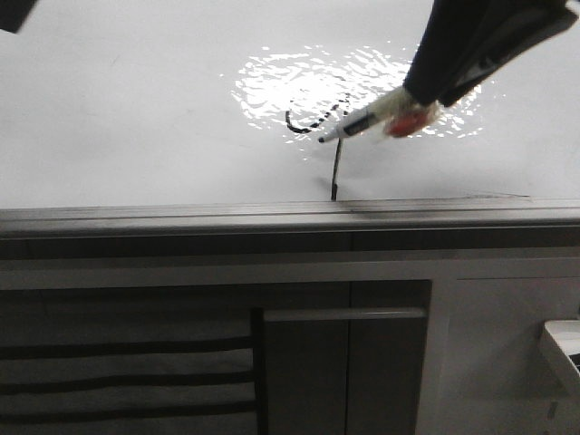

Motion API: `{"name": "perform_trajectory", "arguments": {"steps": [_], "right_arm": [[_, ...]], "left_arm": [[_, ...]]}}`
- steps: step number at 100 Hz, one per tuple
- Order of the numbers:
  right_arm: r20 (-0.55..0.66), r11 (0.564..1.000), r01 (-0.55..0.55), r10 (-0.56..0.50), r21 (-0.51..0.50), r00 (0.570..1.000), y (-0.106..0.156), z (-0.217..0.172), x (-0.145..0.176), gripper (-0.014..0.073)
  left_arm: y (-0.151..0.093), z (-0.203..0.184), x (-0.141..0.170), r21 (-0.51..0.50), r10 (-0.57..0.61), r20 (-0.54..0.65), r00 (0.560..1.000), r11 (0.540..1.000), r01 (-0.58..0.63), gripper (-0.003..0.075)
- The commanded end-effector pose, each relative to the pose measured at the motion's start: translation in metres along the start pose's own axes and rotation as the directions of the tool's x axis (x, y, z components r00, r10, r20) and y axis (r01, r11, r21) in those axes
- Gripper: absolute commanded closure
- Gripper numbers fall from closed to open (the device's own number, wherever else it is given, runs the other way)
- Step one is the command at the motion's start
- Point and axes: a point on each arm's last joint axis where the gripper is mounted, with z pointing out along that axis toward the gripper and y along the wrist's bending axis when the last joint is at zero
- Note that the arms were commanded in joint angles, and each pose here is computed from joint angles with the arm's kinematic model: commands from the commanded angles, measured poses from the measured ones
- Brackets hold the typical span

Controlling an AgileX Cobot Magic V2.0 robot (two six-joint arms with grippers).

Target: Write number 9 on whiteboard

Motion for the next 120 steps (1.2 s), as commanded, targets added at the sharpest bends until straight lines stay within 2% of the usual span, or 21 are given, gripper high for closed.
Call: {"name": "perform_trajectory", "arguments": {"steps": [1, 9, 19, 27, 56, 76, 109, 120], "right_arm": [[0.053, 0.979, 0.196, -0.194, -0.049, 0.98, 0.016, -0.033, -0.005, 0.0646], [0.027, 0.916, 0.391, -0.39, -0.093, 0.92, 0.025, -0.044, 0.001, 0.0646], [0.047, 0.861, 0.501, -0.499, -0.09, 0.866, 0.029, -0.053, 0.003, 0.0646], [0.058, 0.826, 0.557, -0.554, -0.083, 0.83, 0.031, -0.058, 0.004, 0.0646], [0.06, 0.823, 0.562, -0.559, -0.082, 0.827, 0.031, -0.058, 0.005, 0.0646], [0.06, 0.823, 0.562, -0.559, -0.082, 0.827, 0.031, -0.058, 0.005, 0.0646], [0.06, 0.823, 0.562, -0.559, -0.082, 0.827, 0.031, -0.058, 0.005, 0.0646], [0.072, 0.826, 0.556, -0.551, -0.089, 0.831, 0.032, -0.058, 0.004, 0.0646]], "left_arm": [[-0.01, 0.009, -0.025, 0.081, 0.086, 0.035, 0.996, 0.993, -0.089, 0.0427], [-0.023, 0.021, -0.038, 0.164, 0.197, 0.013, 0.98, 0.967, -0.196, 0.0427], [-0.034, 0.038, -0.052, 0.218, 0.292, 0.021, 0.956, 0.932, -0.29, 0.0427], [-0.038, 0.051, -0.061, 0.236, 0.325, 0.034, 0.945, 0.916, -0.323, 0.0425], [-0.047, 0.086, -0.089, 0.342, 0.348, 0.124, 0.929, 0.864, -0.37, 0.0424], [-0.048, 0.106, -0.091, 0.379, 0.352, 0.088, 0.932, 0.853, -0.358, 0.0424], [-0.048, 0.112, -0.09, 0.38, 0.346, 0.081, 0.935, 0.856, -0.35, 0.0426], [-0.049, 0.112, -0.089, 0.387, 0.346, 0.077, 0.935, 0.854, -0.348, 0.0465]]}}
